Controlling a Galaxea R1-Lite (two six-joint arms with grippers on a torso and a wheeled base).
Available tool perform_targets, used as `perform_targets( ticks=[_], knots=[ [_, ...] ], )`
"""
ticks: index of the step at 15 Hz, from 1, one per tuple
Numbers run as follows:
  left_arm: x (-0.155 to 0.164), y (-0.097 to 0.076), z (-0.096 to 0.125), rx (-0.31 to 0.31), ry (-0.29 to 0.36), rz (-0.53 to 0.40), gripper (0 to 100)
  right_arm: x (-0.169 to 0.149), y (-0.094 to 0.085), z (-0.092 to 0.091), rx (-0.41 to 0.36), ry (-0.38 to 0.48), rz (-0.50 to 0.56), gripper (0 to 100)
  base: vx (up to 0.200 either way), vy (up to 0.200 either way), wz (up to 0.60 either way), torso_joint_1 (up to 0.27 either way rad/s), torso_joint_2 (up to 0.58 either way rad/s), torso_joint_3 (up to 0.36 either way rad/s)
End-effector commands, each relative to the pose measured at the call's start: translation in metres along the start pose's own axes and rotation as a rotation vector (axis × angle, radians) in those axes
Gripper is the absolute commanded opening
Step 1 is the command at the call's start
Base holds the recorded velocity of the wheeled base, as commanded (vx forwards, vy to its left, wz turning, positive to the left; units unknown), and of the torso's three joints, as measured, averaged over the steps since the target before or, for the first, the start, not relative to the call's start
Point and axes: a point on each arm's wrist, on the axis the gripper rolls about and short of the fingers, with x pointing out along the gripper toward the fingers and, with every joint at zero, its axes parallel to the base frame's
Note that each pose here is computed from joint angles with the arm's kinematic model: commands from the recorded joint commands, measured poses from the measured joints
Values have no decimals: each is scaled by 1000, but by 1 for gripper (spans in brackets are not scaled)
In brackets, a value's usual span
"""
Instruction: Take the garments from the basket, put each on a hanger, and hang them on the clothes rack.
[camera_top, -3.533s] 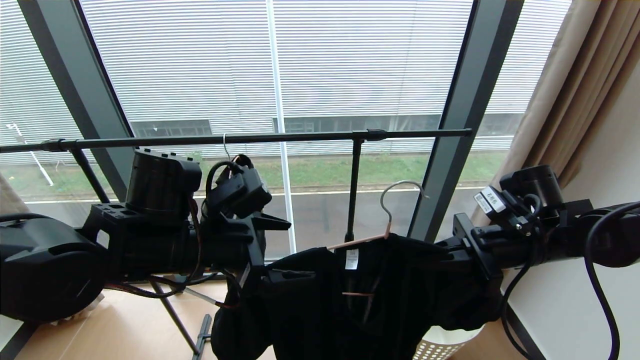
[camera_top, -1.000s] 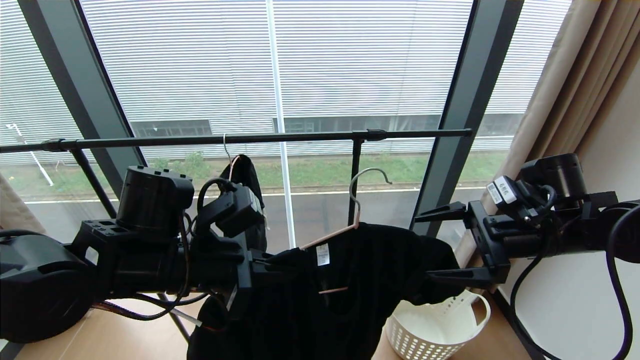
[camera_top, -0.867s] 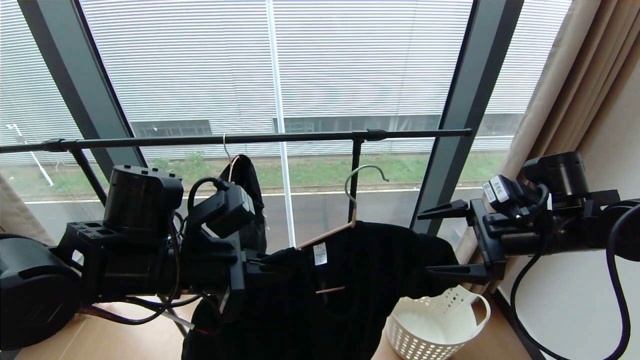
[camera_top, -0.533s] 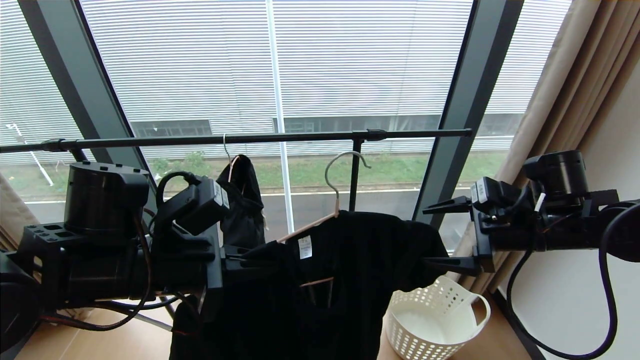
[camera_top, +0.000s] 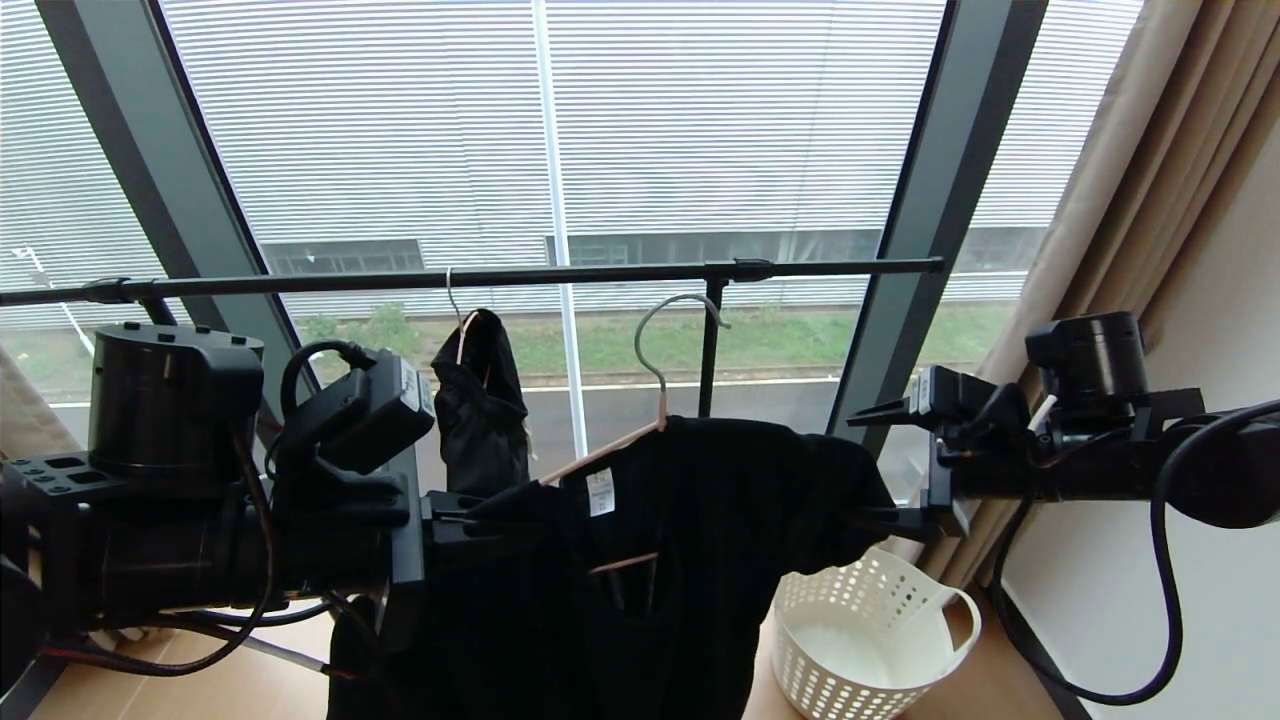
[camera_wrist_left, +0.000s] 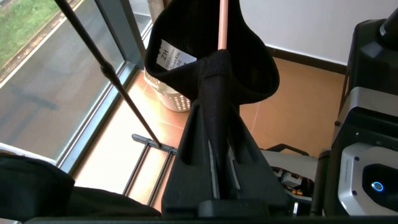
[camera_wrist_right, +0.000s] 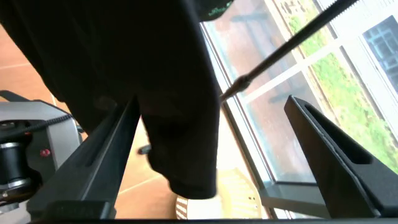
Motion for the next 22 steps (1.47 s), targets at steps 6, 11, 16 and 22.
perform_targets(
  ticks=[6,11,16,22],
  knots=[
    [-3,-1,-2,-6,2,8,0,3,-3,-8,-26,-2,-32,0,0,0,0,0,0,0],
    [-11,-1,-5,-14,3,31,0,0,-13,-16,-9,11,-63,0,0,0,0,0,0,0],
    [-20,2,-6,-21,-4,71,0,3,-25,-28,16,27,-80,0,0,0,0,0,0,0],
    [-29,2,-8,-23,-10,100,0,5,-32,-37,34,39,-89,0,0,0,0,0,0,0]
  ],
)
